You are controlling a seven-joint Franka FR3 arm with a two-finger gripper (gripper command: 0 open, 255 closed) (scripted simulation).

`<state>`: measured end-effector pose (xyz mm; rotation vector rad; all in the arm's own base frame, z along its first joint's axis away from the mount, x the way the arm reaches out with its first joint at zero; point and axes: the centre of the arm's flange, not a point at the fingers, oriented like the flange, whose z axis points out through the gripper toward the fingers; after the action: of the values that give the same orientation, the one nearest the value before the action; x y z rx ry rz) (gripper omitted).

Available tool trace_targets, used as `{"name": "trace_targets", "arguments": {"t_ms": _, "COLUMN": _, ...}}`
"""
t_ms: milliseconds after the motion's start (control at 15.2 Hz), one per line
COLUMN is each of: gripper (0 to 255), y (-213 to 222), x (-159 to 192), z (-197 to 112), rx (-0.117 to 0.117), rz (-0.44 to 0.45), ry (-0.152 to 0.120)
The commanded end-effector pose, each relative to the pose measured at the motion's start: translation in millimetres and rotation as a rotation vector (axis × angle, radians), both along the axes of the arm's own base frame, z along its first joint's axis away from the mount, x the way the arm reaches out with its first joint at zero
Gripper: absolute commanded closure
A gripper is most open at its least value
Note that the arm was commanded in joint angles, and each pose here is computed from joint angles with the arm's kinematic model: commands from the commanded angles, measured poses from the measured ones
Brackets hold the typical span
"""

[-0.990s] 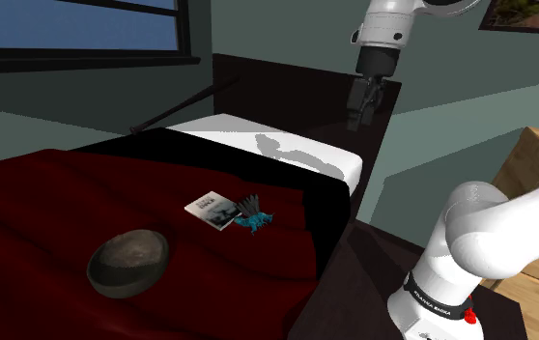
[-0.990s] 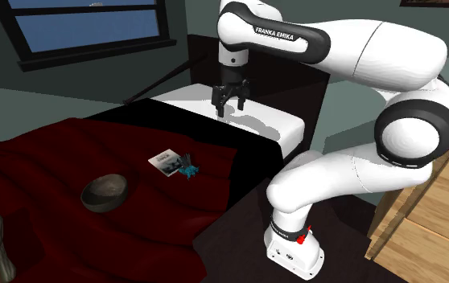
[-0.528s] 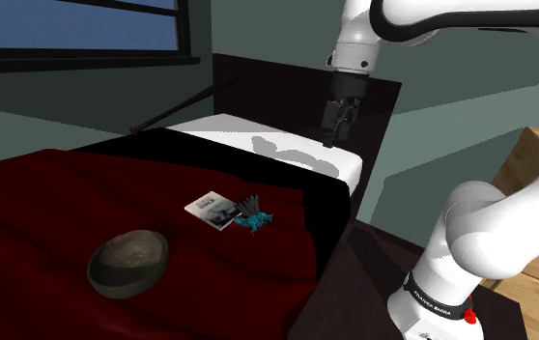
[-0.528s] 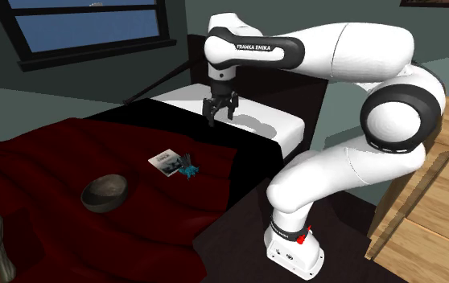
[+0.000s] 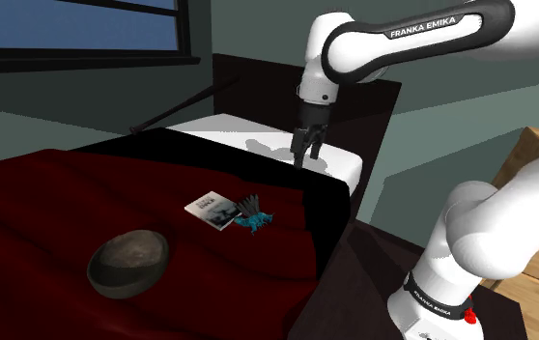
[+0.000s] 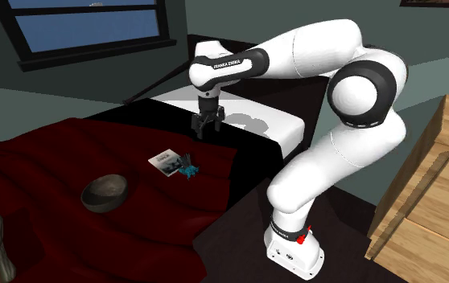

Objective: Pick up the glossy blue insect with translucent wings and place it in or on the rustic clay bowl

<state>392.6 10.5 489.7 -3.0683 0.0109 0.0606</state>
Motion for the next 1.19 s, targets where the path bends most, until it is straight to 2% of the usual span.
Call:
{"name": "trace_targets", "arguments": {"t_ms": 0, "gripper": 0, "y": 1, "x": 19, "z": -23, "rx": 0.002, "rz": 0.006, "ry": 0.000}}
{"name": "trace_targets", "arguments": {"t_ms": 990, "gripper": 0, "y": 20, "x": 144, "z": -177, "rx": 0.021, "rz": 0.054, "ry": 0.017}}
{"name": "trace_targets", "arguments": {"t_ms": 1122, "gripper": 0, "y": 21, "x": 144, "z": -188, "rx": 0.021, "rz": 0.054, "ry": 0.017}}
